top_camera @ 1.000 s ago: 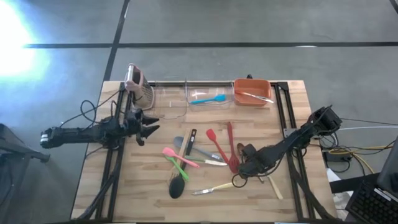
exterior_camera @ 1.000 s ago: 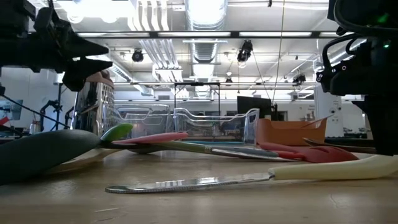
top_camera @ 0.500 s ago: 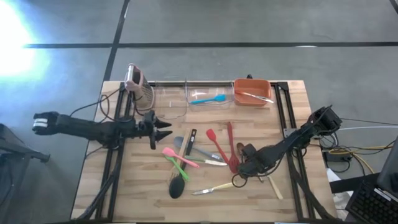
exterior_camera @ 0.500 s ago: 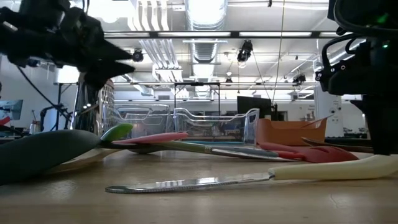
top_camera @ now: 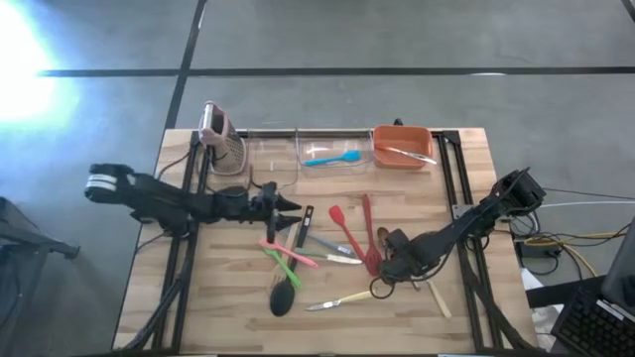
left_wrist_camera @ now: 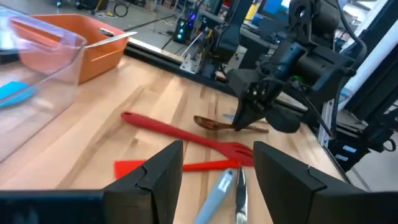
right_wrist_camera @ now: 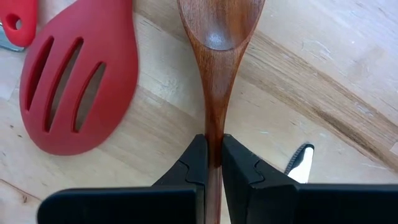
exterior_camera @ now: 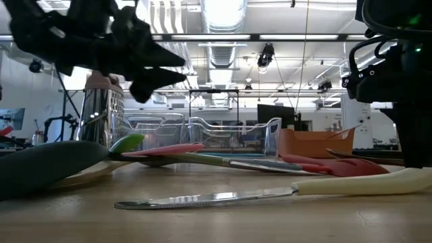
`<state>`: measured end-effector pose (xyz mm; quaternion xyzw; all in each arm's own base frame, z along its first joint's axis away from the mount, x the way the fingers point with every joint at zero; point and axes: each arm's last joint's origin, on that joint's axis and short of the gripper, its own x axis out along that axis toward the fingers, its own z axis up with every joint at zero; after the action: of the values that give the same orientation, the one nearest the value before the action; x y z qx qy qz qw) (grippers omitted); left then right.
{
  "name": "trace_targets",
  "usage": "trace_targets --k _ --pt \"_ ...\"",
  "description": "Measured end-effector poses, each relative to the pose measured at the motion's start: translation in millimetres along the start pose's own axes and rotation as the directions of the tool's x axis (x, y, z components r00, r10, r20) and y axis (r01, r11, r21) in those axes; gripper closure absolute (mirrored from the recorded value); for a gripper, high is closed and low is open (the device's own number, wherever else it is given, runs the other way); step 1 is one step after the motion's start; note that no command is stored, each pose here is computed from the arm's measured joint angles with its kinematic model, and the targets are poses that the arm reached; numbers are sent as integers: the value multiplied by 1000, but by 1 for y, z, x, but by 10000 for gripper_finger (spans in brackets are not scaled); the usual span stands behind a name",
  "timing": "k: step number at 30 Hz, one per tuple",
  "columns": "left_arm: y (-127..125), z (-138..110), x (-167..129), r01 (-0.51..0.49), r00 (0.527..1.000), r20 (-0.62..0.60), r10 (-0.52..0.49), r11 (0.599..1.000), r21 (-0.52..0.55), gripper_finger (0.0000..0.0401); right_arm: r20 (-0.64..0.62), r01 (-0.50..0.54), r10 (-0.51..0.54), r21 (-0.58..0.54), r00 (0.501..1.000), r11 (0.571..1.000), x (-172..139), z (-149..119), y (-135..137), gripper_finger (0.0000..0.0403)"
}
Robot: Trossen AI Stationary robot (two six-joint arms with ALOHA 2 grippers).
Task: Pick & Place Kitchen Items
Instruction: Put the brown serving spoon into the left transparent bin
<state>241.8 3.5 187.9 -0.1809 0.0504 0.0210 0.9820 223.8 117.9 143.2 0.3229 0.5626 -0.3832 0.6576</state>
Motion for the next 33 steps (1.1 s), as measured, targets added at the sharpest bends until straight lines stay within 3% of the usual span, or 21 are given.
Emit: trace_targets --k 7,18,26,33 --pt "-5 7 49 49 999 -24 -49 999 22 204 0 0 0 -3 1000 1000 0 0 0 390" --pt "-1 -5 114 80 994 -80 -77 996 36 204 0 -4 4 -7 1000 1000 0 0 0 390" --pt "0 -11 140 114 989 -94 -112 993 16 204 5 -5 5 -11 1000 1000 0 0 1 390" --pt "0 -12 142 120 988 -99 -118 993 11 204 62 -53 54 -14 997 999 -12 4 -2 390"
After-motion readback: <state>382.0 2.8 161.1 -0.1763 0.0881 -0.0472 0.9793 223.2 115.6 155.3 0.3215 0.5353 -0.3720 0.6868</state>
